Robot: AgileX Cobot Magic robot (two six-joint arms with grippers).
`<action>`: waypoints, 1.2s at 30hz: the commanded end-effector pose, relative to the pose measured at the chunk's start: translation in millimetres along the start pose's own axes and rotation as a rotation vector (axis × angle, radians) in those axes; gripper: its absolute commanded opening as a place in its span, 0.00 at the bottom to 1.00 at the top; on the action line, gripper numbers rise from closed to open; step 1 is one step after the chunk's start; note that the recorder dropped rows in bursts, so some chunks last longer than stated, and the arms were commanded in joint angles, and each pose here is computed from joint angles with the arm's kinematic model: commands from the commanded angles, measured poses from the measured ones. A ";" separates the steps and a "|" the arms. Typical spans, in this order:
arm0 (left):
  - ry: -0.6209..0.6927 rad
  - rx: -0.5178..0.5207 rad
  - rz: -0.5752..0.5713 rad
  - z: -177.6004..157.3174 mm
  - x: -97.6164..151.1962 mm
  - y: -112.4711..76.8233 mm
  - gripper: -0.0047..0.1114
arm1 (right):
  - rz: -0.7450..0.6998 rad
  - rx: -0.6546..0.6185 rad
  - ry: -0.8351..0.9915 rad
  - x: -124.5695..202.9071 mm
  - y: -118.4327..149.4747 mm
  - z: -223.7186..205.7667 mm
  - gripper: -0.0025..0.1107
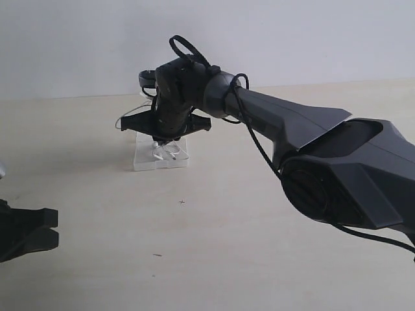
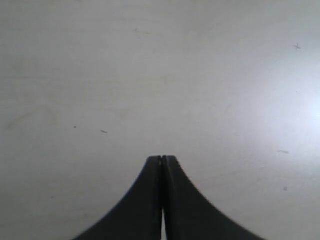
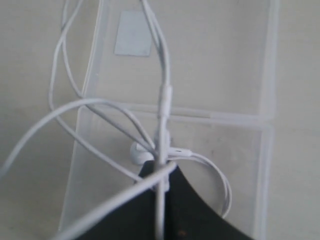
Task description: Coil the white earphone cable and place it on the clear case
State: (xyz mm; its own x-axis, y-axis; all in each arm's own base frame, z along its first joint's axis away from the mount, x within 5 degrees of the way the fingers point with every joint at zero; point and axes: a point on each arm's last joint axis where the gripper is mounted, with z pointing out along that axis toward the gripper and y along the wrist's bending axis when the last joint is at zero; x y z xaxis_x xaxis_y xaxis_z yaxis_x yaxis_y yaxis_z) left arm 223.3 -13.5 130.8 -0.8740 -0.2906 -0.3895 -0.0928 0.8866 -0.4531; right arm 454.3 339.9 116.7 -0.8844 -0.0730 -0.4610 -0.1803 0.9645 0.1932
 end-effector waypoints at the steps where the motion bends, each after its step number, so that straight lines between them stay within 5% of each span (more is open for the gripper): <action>1: 0.009 -0.004 0.000 0.2 2.5 1.2 0.04 | 0.005 -0.012 -0.025 -5.1 0.9 -5.0 0.02; 27: 0.009 -0.002 0.000 0.2 2.6 1.0 0.04 | -0.011 -0.035 -0.077 -13.0 4.2 -14.2 0.04; 36: 0.009 -0.002 -0.002 0.2 2.5 1.0 0.04 | -0.003 -0.059 -0.116 -16.6 6.4 -14.6 0.44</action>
State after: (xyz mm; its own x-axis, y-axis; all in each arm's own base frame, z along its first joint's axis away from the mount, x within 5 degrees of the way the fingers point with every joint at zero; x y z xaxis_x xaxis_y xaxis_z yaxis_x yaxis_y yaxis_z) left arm 222.5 -13.7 130.3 -0.8759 -0.2882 -0.3870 -0.0915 0.8866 -0.4533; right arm 459.1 343.9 126.8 -0.8480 -0.0517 -0.5275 -0.2027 0.9512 0.2326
